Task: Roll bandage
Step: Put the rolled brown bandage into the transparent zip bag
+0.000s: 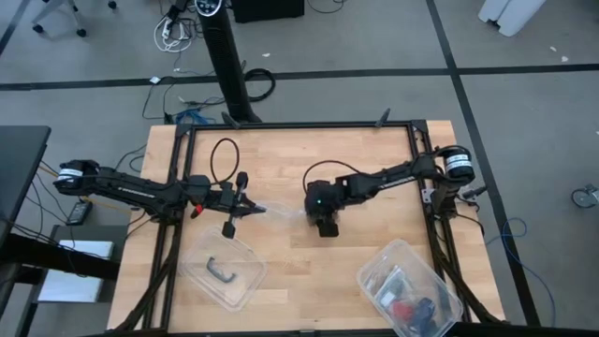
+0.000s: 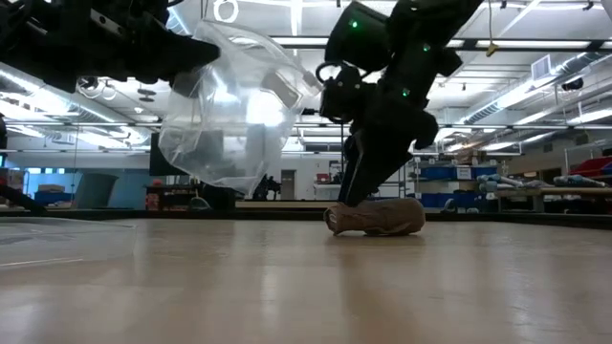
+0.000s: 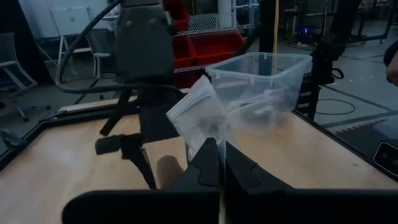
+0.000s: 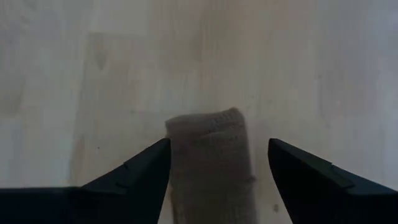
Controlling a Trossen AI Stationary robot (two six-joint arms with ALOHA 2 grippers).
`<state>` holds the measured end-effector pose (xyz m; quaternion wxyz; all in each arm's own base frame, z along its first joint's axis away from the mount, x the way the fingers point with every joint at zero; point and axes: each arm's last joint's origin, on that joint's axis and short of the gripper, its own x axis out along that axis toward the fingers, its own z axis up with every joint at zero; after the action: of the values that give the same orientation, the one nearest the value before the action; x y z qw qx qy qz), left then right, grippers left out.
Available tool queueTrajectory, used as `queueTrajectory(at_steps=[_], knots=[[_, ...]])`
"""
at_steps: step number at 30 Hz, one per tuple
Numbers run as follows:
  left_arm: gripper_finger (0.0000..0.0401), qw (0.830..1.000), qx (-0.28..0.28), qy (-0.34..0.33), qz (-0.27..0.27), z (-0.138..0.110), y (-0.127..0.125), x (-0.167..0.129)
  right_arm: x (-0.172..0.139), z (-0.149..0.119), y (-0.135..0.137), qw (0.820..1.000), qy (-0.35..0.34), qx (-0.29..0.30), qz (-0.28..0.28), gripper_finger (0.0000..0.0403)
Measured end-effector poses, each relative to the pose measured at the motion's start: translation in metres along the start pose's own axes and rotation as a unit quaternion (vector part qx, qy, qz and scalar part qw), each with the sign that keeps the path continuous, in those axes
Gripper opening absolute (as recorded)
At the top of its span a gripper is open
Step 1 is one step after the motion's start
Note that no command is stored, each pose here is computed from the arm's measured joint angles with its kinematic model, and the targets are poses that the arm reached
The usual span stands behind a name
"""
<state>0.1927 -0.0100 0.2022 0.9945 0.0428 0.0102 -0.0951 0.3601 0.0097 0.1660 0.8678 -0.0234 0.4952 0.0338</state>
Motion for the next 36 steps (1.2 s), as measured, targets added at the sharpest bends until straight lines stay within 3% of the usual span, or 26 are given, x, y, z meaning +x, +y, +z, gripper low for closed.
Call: queueTrajectory(at_steps=[6, 13, 17, 25, 36], knots=[[0.0000, 1.000, 0.003, 0.001, 0.000, 0.000, 0.000, 0.000, 0.008, -0.003, -0.013, 0.998, 0.006, 0.024, 0.059, 0.0263], [0.0000, 1.000, 0.003, 0.004, -0.001, -0.001, 0.000, 0.000, 0.014, -0.006, -0.015, 0.992, 0.009, 0.038, 0.122, 0.0223], [0.0000, 1.000, 0.004, 0.005, -0.001, -0.001, 0.000, 0.000, 0.014, -0.007, -0.014, 0.990, 0.014, 0.040, 0.132, 0.0169], [0.0000, 1.000, 0.004, 0.005, -0.001, -0.001, 0.000, 0.000, 0.013, -0.007, -0.010, 0.990, 0.015, 0.019, 0.136, 0.0012], [0.0000, 1.000, 0.003, 0.006, -0.001, -0.001, 0.000, 0.000, -0.005, 0.001, -0.001, 0.994, -0.009, 0.018, 0.105, 0.0006]])
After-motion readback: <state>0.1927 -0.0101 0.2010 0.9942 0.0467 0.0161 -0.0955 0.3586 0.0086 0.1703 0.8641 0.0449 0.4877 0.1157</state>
